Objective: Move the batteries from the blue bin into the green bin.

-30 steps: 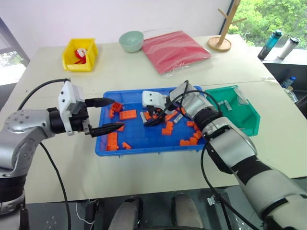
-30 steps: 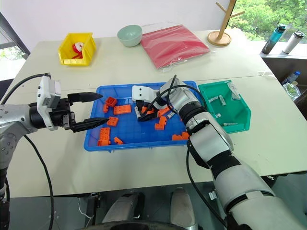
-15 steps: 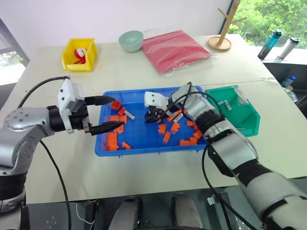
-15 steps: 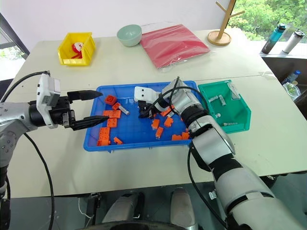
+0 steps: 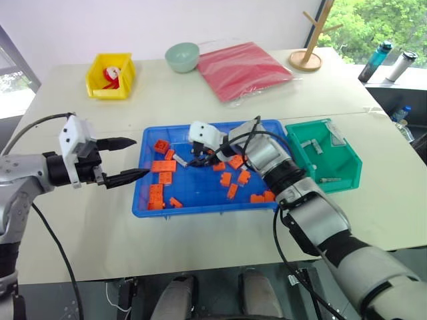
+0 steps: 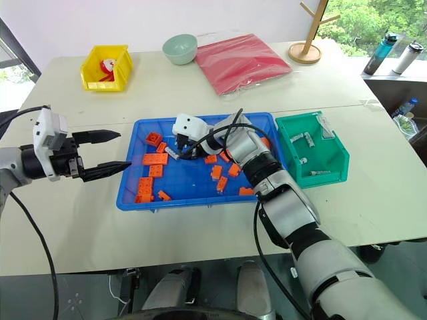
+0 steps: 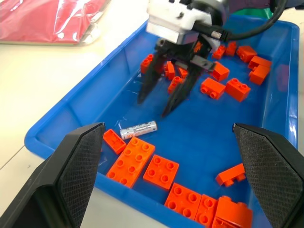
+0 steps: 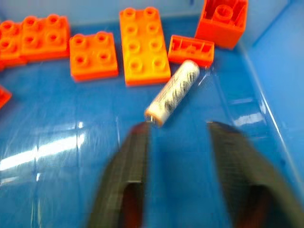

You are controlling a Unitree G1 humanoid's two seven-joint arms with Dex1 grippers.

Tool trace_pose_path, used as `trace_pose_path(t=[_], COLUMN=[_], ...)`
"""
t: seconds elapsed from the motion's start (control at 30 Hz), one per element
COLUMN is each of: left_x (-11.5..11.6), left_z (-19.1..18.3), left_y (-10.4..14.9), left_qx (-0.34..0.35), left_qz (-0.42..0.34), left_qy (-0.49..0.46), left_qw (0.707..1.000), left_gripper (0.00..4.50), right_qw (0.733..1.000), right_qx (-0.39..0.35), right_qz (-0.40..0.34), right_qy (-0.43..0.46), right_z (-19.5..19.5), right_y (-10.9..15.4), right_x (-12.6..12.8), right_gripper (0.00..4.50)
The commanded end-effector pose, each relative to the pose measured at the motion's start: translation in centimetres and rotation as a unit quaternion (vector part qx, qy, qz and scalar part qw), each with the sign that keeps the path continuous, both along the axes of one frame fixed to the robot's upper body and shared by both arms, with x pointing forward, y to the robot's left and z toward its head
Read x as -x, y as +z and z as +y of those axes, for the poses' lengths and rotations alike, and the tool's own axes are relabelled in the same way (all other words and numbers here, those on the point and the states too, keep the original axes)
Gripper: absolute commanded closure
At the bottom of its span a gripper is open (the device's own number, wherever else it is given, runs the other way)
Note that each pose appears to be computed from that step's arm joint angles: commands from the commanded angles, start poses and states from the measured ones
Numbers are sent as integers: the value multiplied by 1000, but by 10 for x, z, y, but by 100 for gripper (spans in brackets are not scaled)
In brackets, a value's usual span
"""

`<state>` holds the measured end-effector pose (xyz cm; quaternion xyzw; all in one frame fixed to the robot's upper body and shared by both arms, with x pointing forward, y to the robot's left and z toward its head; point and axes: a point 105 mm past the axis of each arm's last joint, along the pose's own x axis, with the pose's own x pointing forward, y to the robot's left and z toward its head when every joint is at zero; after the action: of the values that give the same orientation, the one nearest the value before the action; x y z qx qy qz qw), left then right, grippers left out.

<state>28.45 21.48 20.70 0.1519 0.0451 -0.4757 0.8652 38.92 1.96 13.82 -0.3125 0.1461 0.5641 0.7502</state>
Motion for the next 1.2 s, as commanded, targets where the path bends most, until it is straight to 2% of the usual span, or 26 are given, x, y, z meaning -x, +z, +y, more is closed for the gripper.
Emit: trace_pose_path(t=[0.03, 0.27, 0.6, 0.7, 0.87, 0.9, 0.97, 1.07, 1.2], left_x=[3, 5, 3, 4, 5, 5, 5, 5, 6], left_z=[2, -7, -14, -16, -19, -20, -21, -27, -39], left_y=[14, 13, 17, 17, 17, 17, 15, 13, 10], left_qx=[-9, -3, -1, -2, 1, 2, 4, 12, 24], left_qz=[-28, -29, -35, -35, -34, -32, -30, -26, -18], left_qy=[-1, -13, -21, -26, -31, -33, -36, -46, -69], left_qw=[1000, 999, 999, 999, 999, 999, 999, 999, 997], left_gripper=[0, 0, 0, 0, 0, 0, 0, 0, 0], right_qw=[999, 999, 995, 996, 996, 996, 995, 993, 980], right_qx=[-35, -47, -58, -56, -60, -64, -72, -94, -153], right_qz=[-11, 14, 23, 15, 19, 18, 16, 4, 3], right_qy=[-8, -23, -75, -75, -61, -60, -61, -75, -127], right_z=[12, 22, 31, 31, 29, 28, 24, 3, -55], right_y=[15, 4, -15, -18, -17, -14, -8, 14, 63], right_x=[3, 12, -2, -4, 2, 2, 3, 5, 19], right_gripper=[73, 73, 73, 155, 408, 441, 441, 441, 441])
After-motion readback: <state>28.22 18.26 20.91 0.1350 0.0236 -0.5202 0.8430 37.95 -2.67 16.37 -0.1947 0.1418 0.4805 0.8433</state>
